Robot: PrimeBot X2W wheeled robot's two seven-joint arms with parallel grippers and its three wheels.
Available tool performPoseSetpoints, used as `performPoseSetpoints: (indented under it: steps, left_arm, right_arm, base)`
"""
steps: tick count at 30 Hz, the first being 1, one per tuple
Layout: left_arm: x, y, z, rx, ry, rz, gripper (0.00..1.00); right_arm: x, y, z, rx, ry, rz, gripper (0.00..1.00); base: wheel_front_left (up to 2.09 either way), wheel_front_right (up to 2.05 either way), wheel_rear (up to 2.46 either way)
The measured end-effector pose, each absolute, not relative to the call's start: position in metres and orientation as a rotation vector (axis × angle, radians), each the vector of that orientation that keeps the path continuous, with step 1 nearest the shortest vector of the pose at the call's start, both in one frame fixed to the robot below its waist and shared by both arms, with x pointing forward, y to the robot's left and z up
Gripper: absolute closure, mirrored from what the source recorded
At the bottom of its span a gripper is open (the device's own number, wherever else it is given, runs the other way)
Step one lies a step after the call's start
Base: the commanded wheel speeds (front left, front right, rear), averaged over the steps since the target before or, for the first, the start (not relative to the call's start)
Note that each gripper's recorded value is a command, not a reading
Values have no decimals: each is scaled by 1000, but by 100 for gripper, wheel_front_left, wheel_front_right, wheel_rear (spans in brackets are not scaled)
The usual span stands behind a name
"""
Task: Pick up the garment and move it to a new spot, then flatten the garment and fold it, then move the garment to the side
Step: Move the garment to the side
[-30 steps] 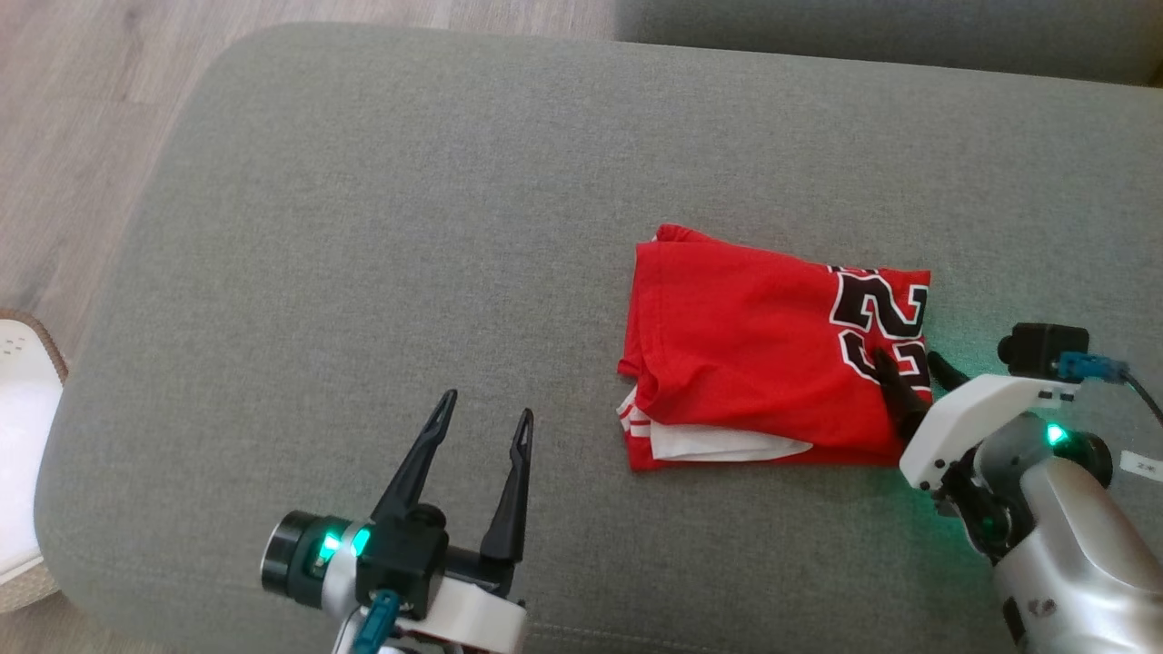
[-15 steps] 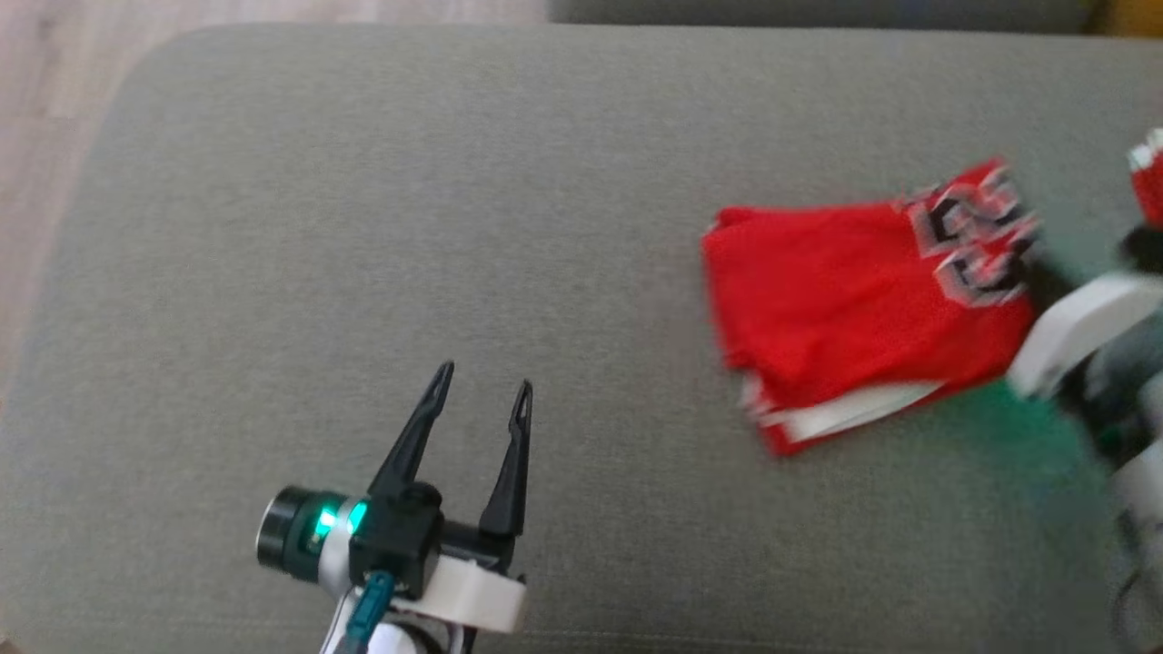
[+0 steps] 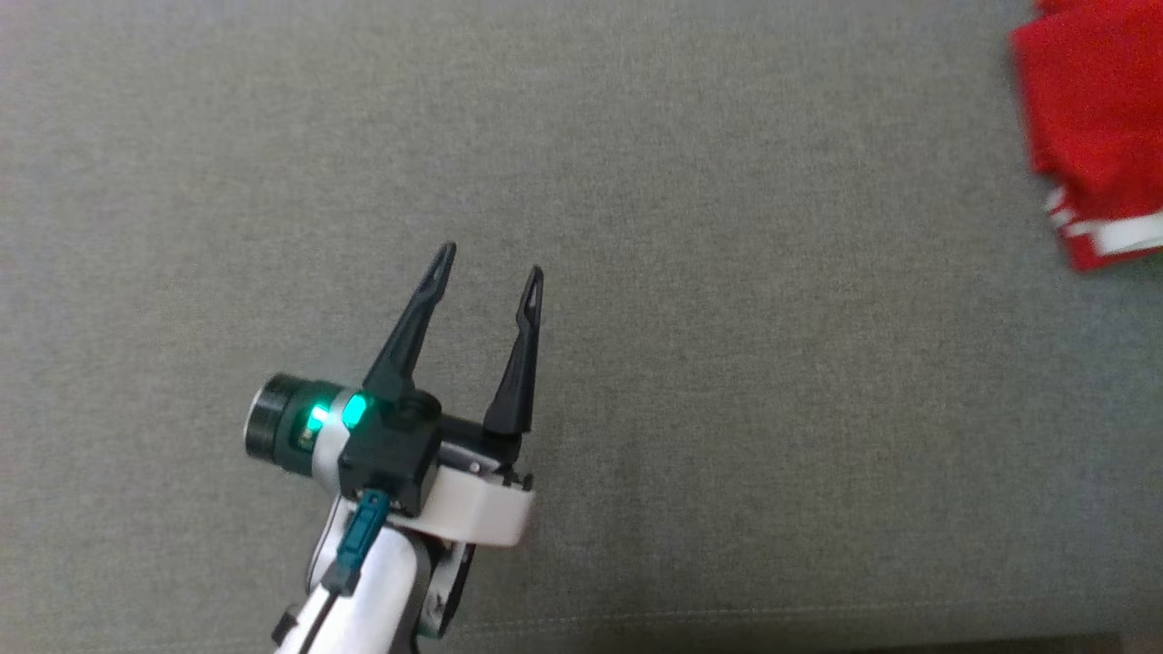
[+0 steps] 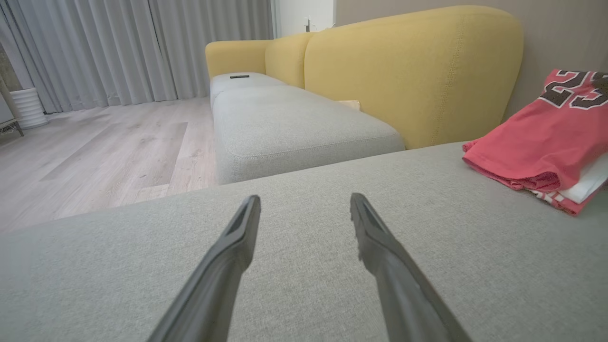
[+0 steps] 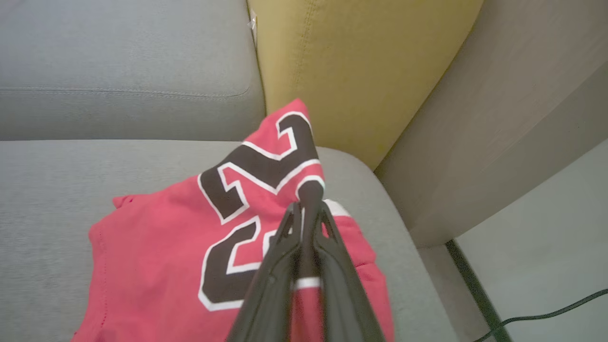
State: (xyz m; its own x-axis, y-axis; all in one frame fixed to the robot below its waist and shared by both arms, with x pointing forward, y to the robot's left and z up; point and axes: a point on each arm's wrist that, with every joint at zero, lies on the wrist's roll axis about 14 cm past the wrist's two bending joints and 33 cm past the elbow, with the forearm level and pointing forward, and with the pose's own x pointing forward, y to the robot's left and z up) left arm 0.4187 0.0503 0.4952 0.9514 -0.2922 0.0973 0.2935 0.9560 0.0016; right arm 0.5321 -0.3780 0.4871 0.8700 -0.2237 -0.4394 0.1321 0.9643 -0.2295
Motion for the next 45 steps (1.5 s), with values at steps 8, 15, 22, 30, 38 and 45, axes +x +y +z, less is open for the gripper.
performPoseSetpoints:
  steps: [8, 15, 22, 30, 38, 45]
  left_arm:
    - [432, 49, 484, -30, -74, -299, 0]
    - [405, 77, 497, -127, -54, -211, 0]
    - [363, 93, 487, -148, 2, -175, 0]
    - [325, 137, 500, -117, -49, -15, 0]
    - [293, 159, 505, -126, -83, 45, 0]
    - [279, 163, 508, -110, -105, 39, 0]
  right_arm:
    - [537, -404, 501, -325, 446, -278, 0]
    - [517, -291, 478, -217, 342, -78, 0]
    - [471, -205, 459, -102, 297, 87, 0]
    - [418, -124, 471, 74, 129, 228, 0]
    - [372, -97, 482, 158, 35, 289, 0]
    - [336, -103, 479, 158, 25, 281, 0]
  base:
    - [0, 0, 0]
    - [0, 0, 0]
    - [0, 0, 0]
    - [0, 0, 0]
    - [0, 0, 0]
    - [0, 0, 0]
